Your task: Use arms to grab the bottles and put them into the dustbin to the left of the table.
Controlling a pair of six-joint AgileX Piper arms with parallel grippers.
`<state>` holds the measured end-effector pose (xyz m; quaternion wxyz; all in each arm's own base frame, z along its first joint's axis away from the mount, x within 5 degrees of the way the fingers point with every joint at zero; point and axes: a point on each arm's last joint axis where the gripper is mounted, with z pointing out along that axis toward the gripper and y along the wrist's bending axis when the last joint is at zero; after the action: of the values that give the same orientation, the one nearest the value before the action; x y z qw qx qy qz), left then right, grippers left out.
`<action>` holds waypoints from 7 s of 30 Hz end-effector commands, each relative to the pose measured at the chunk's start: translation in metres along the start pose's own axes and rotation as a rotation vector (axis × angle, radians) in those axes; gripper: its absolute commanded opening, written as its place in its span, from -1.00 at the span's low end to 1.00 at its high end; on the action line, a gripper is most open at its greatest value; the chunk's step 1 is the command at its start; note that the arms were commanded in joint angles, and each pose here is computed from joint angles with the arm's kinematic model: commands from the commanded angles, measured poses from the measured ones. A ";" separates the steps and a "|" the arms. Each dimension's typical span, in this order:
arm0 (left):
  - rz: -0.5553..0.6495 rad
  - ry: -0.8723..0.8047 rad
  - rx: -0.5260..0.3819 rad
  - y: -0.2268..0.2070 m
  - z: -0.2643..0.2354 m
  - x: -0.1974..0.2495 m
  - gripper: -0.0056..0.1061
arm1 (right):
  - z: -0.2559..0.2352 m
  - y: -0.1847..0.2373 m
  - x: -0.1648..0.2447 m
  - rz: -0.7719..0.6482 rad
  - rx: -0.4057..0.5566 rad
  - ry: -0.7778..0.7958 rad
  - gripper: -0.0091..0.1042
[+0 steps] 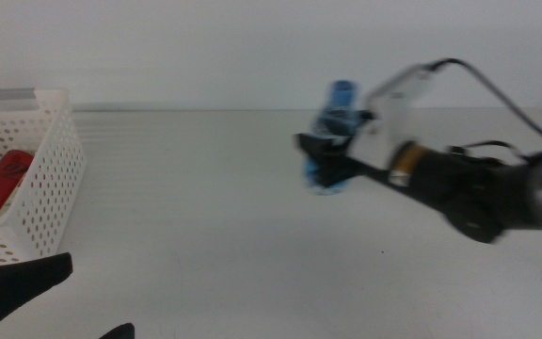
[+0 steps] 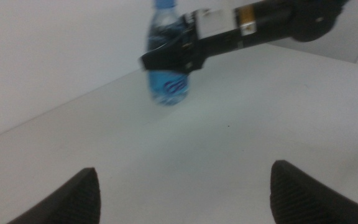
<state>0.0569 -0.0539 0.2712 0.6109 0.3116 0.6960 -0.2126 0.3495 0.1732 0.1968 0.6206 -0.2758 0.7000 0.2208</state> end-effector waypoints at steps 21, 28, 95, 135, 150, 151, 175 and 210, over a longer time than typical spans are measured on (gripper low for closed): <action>-0.018 -0.092 -0.008 0.001 0.000 -0.015 0.71 | 0.092 0.093 -0.009 -0.055 -0.266 -0.133 -0.64; -0.018 -0.092 -0.008 0.001 0.000 -0.015 0.71 | 0.091 0.098 -0.006 -0.117 -0.318 -0.113 0.31; 0.026 -0.163 -0.031 0.006 0.050 -0.050 0.71 | -0.192 0.098 -0.088 -0.021 -0.009 0.081 0.56; -0.100 -0.171 -0.249 0.053 0.184 0.049 0.71 | -0.192 0.098 -0.088 -0.022 -0.009 0.083 0.56; -0.121 -0.144 -0.295 0.066 0.231 0.063 0.71 | -0.192 0.098 -0.088 -0.022 -0.009 0.083 0.56; -0.121 -0.141 -0.295 0.067 0.234 0.064 0.71 | -0.192 0.098 -0.088 -0.022 -0.009 0.083 0.56; -0.156 -0.165 -0.366 0.079 0.274 0.082 -0.24 | -0.192 0.098 -0.088 -0.022 -0.009 0.083 0.56; -0.352 0.292 -0.314 0.124 0.140 -0.075 -0.99 | -0.192 0.098 -0.088 -0.022 -0.009 0.085 0.56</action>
<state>0.2456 -0.0858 0.2984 0.4599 0.1329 0.8640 -0.1561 0.1469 0.1312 0.2890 0.5501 -0.3029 0.7524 0.1988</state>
